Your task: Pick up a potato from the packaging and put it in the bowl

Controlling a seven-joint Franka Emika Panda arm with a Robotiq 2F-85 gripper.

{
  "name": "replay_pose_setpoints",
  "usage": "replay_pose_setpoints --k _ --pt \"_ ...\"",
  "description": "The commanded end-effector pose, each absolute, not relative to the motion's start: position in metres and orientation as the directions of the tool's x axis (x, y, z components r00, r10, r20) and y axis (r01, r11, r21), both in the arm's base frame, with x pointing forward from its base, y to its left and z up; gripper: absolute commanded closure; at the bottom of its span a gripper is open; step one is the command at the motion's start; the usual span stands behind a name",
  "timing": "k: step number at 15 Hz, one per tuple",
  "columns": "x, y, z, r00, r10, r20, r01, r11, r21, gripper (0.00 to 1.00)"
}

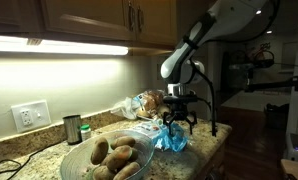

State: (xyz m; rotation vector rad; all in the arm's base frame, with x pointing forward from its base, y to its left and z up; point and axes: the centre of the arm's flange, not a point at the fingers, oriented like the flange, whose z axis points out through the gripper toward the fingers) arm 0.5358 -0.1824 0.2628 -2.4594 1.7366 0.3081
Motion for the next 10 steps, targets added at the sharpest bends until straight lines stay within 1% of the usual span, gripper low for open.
replay_pose_setpoints --k 1,6,10 --pt "0.5363 -0.184 0.2696 0.313 -0.913 -0.261 -0.94 -0.336 0.049 0.0" --pt "0.5362 -0.1841 0.2722 0.3 -0.914 -0.273 -0.94 -0.332 0.079 0.0" --pt "0.539 -0.1785 0.2719 0.27 -0.934 -0.236 -0.947 -0.302 0.112 0.0"
